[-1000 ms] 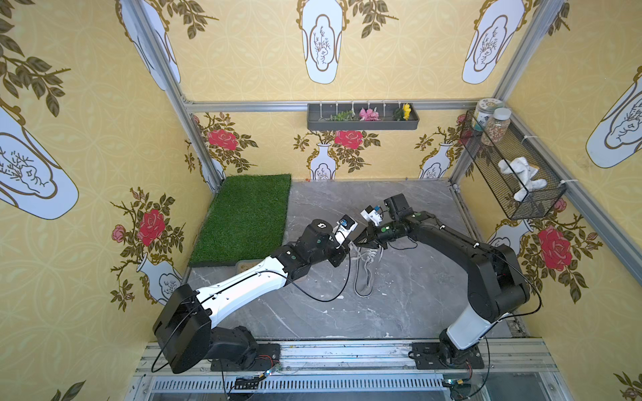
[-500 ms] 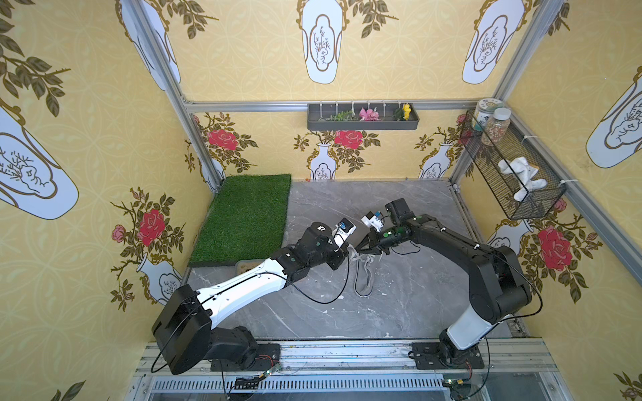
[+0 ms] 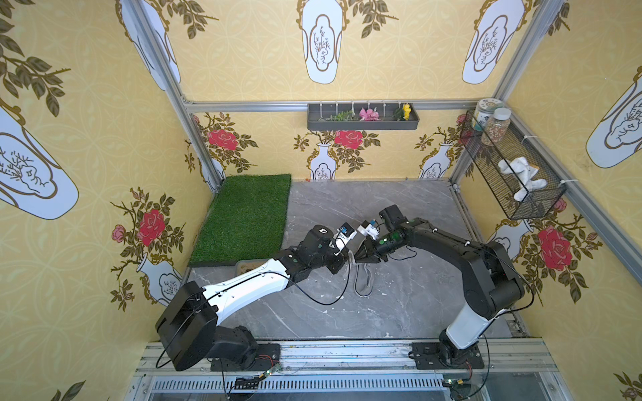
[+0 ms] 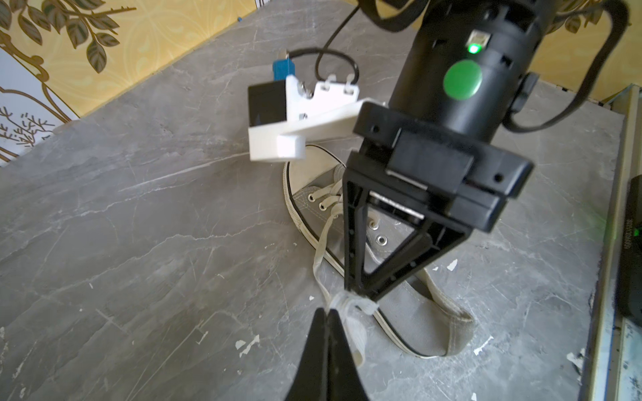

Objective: Tie the shoes
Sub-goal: Wrap the shoelace around the shoelace.

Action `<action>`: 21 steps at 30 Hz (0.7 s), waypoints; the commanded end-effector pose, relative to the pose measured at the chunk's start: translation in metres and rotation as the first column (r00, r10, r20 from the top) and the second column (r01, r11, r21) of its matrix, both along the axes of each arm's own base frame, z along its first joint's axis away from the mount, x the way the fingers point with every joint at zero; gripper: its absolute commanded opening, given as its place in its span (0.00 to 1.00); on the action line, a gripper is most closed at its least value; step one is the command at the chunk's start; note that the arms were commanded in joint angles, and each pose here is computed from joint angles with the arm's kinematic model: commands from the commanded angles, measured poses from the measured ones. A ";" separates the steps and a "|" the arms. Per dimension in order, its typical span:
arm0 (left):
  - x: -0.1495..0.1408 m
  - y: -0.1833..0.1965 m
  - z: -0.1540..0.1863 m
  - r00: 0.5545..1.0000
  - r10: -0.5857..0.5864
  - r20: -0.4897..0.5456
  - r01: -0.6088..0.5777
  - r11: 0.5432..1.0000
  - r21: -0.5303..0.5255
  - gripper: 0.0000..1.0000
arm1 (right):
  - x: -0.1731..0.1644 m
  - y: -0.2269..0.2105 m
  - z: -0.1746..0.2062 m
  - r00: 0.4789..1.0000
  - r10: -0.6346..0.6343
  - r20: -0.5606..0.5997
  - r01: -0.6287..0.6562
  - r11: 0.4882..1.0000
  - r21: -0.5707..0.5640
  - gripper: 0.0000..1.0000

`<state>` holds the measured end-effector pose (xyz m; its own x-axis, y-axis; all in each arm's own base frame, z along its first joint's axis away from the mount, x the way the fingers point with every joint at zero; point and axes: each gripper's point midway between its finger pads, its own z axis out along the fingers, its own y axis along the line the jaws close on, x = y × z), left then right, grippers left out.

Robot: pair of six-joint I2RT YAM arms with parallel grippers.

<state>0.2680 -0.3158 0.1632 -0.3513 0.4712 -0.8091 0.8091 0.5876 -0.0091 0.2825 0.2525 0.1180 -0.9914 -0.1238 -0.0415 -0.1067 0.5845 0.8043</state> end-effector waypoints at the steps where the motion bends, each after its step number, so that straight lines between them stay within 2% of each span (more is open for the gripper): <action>1: 0.001 -0.004 0.001 1.000 -0.002 -0.005 0.002 1.000 -0.025 0.00 | 0.012 -0.018 0.007 0.996 -0.059 0.067 0.062 0.997 -0.048 0.34; 5: 0.007 -0.002 0.000 0.999 0.034 -0.033 -0.035 0.999 -0.041 0.00 | 0.024 -0.034 0.024 0.982 -0.115 0.152 0.126 0.990 -0.064 0.38; 10: 0.025 0.013 -0.002 0.981 0.127 -0.148 -0.138 0.988 -0.067 0.00 | 0.005 -0.038 0.033 0.916 -0.124 0.381 0.176 0.979 -0.106 0.37; 13: 0.028 0.015 -0.007 0.964 0.156 -0.214 -0.172 0.984 -0.057 0.00 | -0.017 -0.020 0.018 0.915 -0.117 0.387 0.179 0.975 -0.129 0.35; 16: 0.027 0.015 -0.013 0.949 0.175 -0.264 -0.194 0.980 -0.049 0.00 | -0.040 0.006 0.007 0.910 -0.067 0.410 0.165 0.964 -0.207 0.36; 18: 0.028 0.016 -0.013 0.941 0.189 -0.282 -0.212 0.976 -0.055 0.00 | -0.052 0.015 -0.004 0.909 -0.083 0.408 0.214 0.934 -0.287 0.36; 21: 0.032 0.018 -0.010 0.931 0.210 -0.298 -0.238 0.969 -0.062 0.00 | -0.070 0.032 -0.017 0.913 -0.134 0.386 0.277 0.897 -0.344 0.36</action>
<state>0.3010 -0.2974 0.1529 -0.6244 0.3085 -0.7176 0.6382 0.7312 -0.2410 0.2015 0.2846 0.1086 -0.9227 -0.1630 -0.3493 -0.3355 0.7857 0.5197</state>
